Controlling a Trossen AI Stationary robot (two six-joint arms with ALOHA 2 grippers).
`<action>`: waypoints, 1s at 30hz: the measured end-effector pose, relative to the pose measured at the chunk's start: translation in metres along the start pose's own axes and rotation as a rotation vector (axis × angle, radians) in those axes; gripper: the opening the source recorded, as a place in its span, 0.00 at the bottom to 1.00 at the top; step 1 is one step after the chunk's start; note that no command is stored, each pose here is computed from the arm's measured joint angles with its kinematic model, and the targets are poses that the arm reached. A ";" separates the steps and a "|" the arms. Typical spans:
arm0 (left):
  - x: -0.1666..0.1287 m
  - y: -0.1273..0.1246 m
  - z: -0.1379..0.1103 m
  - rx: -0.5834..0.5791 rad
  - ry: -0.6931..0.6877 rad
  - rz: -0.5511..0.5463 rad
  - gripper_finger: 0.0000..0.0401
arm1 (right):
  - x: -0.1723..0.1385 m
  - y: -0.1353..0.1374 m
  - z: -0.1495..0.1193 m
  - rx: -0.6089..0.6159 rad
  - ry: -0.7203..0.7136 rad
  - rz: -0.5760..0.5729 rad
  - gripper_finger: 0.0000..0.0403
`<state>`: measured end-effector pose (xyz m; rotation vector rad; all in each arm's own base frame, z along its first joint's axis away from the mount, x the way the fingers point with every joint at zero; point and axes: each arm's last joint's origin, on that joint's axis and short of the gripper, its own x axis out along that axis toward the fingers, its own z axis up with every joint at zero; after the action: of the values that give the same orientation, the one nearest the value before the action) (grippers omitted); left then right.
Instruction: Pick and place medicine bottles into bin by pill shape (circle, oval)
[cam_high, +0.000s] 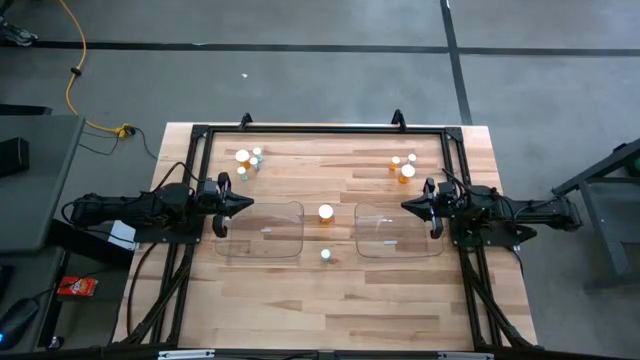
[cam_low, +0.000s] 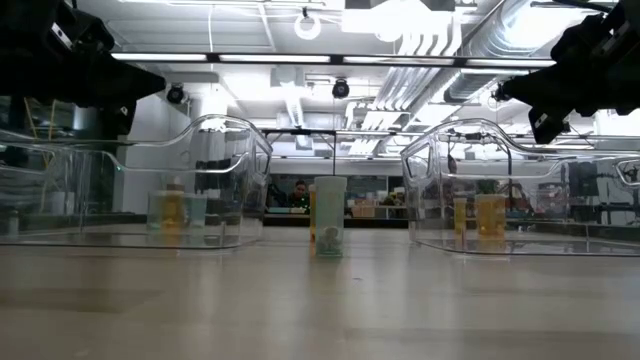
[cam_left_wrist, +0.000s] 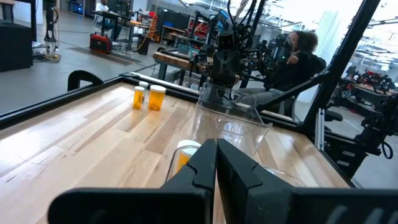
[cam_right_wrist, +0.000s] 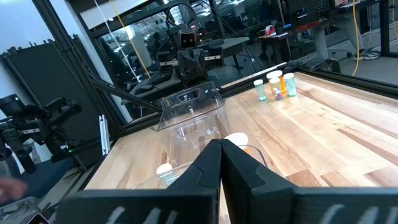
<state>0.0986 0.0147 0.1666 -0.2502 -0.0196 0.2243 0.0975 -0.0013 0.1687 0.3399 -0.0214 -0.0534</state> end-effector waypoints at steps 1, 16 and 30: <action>0.000 0.000 0.000 0.000 0.000 0.000 0.01 | 0.000 0.000 0.000 0.000 0.000 0.000 0.00; 0.000 0.000 0.000 0.000 0.000 0.000 0.01 | -0.012 0.009 0.044 0.245 -0.527 0.011 0.00; 0.000 0.000 0.000 0.000 -0.001 0.000 0.01 | 0.014 0.029 0.114 0.073 -0.400 -0.272 0.00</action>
<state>0.0986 0.0147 0.1667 -0.2502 -0.0205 0.2246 0.1094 -0.0122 0.2859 0.3989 -0.3739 -0.3898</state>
